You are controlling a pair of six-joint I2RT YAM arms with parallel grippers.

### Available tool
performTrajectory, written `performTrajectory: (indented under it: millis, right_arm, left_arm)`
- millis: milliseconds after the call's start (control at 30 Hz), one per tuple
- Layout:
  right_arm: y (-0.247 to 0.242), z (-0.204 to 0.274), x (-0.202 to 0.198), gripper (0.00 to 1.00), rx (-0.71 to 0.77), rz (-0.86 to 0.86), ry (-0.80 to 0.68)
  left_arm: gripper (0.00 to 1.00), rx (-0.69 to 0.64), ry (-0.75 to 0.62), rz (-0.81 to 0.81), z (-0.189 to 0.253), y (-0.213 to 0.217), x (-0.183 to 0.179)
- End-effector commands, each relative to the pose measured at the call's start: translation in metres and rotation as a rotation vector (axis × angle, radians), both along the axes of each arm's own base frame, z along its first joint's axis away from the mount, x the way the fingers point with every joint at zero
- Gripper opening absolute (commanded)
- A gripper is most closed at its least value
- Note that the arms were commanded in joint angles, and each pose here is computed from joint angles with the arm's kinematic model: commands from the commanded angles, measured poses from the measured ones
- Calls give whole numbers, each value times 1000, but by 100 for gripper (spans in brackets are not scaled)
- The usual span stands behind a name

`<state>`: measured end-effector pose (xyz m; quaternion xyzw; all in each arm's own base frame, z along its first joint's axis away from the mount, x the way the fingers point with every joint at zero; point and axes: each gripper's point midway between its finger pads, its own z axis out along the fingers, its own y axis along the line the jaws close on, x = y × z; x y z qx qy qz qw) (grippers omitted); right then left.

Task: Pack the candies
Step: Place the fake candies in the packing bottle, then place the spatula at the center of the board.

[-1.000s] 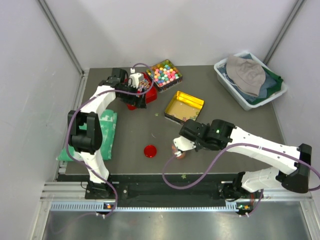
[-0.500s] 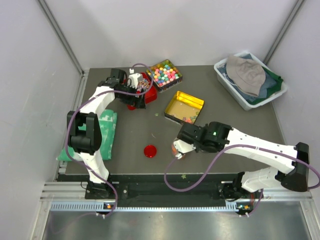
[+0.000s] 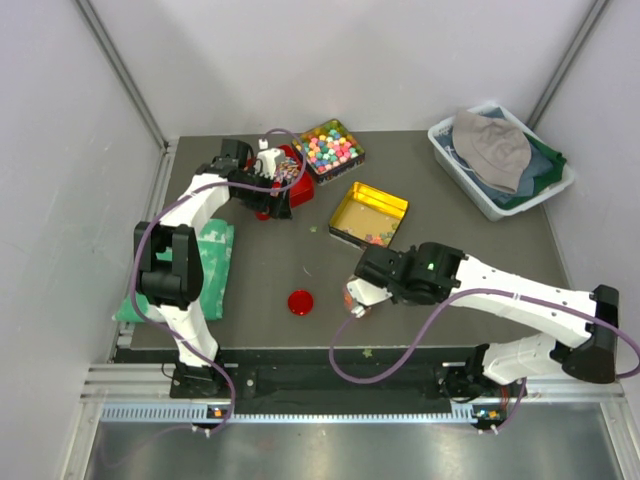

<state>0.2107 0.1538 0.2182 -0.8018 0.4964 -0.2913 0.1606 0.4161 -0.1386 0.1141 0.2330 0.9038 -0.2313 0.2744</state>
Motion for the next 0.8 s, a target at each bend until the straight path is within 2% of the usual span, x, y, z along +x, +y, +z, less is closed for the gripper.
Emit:
performTrajectory:
  millis: [0, 67, 233, 367, 533, 767]
  right_arm:
    - [-3, 35, 20, 0, 153, -78, -42]
    - [-4, 40, 29, 0, 220, -106, -34]
    - [-37, 31, 69, 0, 379, -351, 9]
    - [-58, 7, 94, 0, 544, -551, 55]
    - [-98, -46, 113, 0, 606, -755, 66]
    - [-120, -99, 147, 0, 680, -897, 81]
  left_arm:
    - [99, -38, -80, -25, 22, -3, 3]
    - [99, -47, -76, -27, 21, -5, 2]
    - [99, -76, -72, -28, 22, -9, 1]
    - [99, -85, -87, -36, 29, -10, -1]
    - [99, -91, -115, -52, 40, -11, -4]
    - [99, -85, -140, -53, 51, -9, -8]
